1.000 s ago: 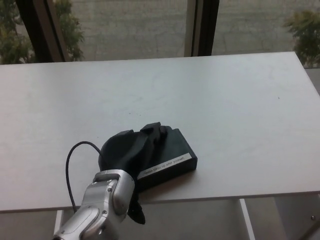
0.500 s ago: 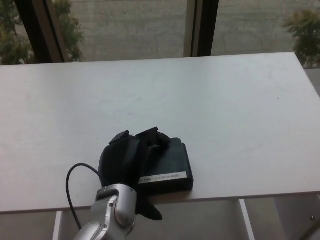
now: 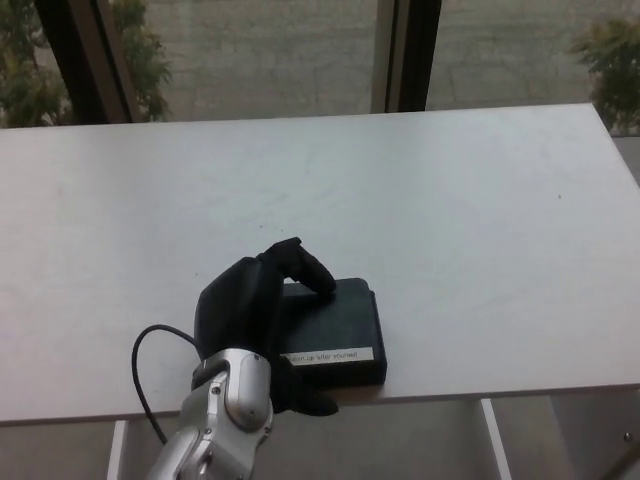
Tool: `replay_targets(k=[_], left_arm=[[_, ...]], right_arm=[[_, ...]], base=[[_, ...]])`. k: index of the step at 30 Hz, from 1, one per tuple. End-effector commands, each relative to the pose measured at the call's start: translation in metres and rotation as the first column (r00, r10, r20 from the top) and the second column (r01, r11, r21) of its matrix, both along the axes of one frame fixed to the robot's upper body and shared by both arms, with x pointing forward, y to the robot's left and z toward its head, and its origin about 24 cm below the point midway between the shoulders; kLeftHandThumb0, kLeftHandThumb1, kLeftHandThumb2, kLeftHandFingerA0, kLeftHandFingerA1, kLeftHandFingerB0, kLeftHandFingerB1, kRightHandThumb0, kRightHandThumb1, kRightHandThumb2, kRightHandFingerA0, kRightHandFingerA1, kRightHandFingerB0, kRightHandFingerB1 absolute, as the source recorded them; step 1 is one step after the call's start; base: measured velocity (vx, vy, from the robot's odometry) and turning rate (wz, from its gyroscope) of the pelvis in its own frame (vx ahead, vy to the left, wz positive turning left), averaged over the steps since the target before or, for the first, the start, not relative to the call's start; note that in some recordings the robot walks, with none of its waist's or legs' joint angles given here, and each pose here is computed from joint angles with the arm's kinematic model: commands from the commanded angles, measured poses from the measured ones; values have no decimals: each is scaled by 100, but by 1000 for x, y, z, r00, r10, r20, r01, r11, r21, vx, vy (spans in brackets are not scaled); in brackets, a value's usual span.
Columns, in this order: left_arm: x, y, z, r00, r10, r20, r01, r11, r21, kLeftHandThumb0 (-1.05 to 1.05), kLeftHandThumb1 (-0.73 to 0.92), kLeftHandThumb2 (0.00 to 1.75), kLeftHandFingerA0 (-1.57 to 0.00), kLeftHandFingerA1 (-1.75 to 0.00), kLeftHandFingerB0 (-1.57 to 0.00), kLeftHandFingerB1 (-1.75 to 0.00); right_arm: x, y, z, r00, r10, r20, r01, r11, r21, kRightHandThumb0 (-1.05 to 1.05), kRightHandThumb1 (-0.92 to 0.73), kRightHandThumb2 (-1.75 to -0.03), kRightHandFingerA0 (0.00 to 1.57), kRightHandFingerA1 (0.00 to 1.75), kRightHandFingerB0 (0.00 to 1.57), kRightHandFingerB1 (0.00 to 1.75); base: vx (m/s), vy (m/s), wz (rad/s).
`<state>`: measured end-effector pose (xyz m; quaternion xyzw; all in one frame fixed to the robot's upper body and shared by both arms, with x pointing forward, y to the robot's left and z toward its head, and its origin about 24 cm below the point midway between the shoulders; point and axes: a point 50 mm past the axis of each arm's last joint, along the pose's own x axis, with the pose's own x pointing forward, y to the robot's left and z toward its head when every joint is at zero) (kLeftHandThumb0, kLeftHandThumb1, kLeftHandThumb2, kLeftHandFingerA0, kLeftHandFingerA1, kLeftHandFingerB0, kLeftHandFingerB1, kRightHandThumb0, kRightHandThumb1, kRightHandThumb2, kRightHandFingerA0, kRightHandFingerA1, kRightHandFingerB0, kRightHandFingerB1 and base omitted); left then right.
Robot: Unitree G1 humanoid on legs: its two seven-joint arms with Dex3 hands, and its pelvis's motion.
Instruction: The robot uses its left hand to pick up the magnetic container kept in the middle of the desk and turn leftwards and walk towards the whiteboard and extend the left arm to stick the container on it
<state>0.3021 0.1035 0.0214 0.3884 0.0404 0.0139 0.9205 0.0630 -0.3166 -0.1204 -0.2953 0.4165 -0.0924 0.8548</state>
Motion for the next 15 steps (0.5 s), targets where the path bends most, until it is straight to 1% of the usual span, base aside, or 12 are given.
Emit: replay_targets(k=[1, 2, 3, 4, 5, 6, 8, 9, 10, 11, 12, 15], left_arm=[[-19, 27, -45, 968, 13, -249, 60, 958, 282, -12, 67, 62, -75, -145, -74, -85], [-20, 28, -47, 968, -2, -251, 89, 938, 336, -12, 67, 62, -75, -145, -74, -85], [-20, 30, -49, 967, -28, -254, 137, 897, 421, -12, 65, 59, -79, -122, -76, -73], [-20, 31, -50, 966, -42, -256, 160, 873, 461, -12, 65, 59, -79, -122, -76, -73], [-20, 36, -52, 964, -64, -259, 196, 828, 525, -15, 57, 56, -88, -97, -80, -63], [-21, 39, -53, 962, -78, -263, 219, 794, 566, -15, 57, 56, -88, -97, -80, -63], [-21, 45, -56, 958, -105, -268, 258, 727, 636, -15, 56, 56, -88, -107, -80, -67], [-20, 47, -58, 953, -113, -280, 276, 707, 652, -14, 65, 59, -84, -122, -77, -76], [-20, 48, -59, 951, -116, -285, 282, 698, 658, -14, 65, 59, -84, -122, -77, -76], [-20, 51, -59, 950, -124, -285, 289, 692, 662, -14, 65, 59, -85, -114, -78, -76], [-20, 53, -59, 949, -131, -288, 297, 681, 669, -16, 63, 58, -86, -120, -79, -74], [-20, 54, -60, 946, -138, -292, 307, 669, 677, -16, 63, 58, -86, -120, -79, -74]], right_arm=[[-3, -5, 3, 1000, -8, 14, 8, 1000, -13, -36, -69, -61, 79, 58, 67, 47], [-3, -5, 3, 1000, -10, 21, 10, 1000, -11, -36, -69, -61, 79, 58, 67, 47], [-3, -5, 4, 1000, -10, 27, 10, 1000, -11, -36, -69, -61, 79, 56, 68, 47], [-3, -5, 4, 1000, -6, 25, 6, 1000, -15, -36, -69, -61, 79, 56, 68, 47], [-2, -4, 3, 999, -9, 31, 9, 1000, -12, -33, -68, -61, 82, 54, 68, 47], [-1, -2, 3, 999, -11, 36, 11, 1000, -9, -33, -68, -61, 82, 54, 68, 47], [0, -2, 3, 999, -13, 37, 13, 1000, -7, -32, -68, -61, 81, 53, 68, 47], [0, -3, 4, 999, -7, 48, 7, 1000, -8, -34, -69, -61, 80, 54, 67, 47], [1, -3, 5, 999, -4, 52, 5, 1000, -9, -34, -69, -61, 80, 54, 67, 47], [1, -1, 4, 998, 5, 57, -5, 1000, -7, -34, -69, -61, 79, 55, 66, 47], [2, -1, 4, 998, 8, 59, -7, 1000, -7, -33, -69, -61, 81, 54, 67, 47], [2, -1, 5, 998, 5, 59, -5, 1000, -8, -33, -69, -61, 81, 54, 67, 47]], base=[[0, 0, 0], [0, 0, 0], [0, 0, 0], [0, 0, 0], [0, 0, 0], [0, 0, 0], [0, 0, 0], [0, 0, 0], [0, 0, 0], [0, 0, 0], [0, 0, 0], [0, 0, 0]])
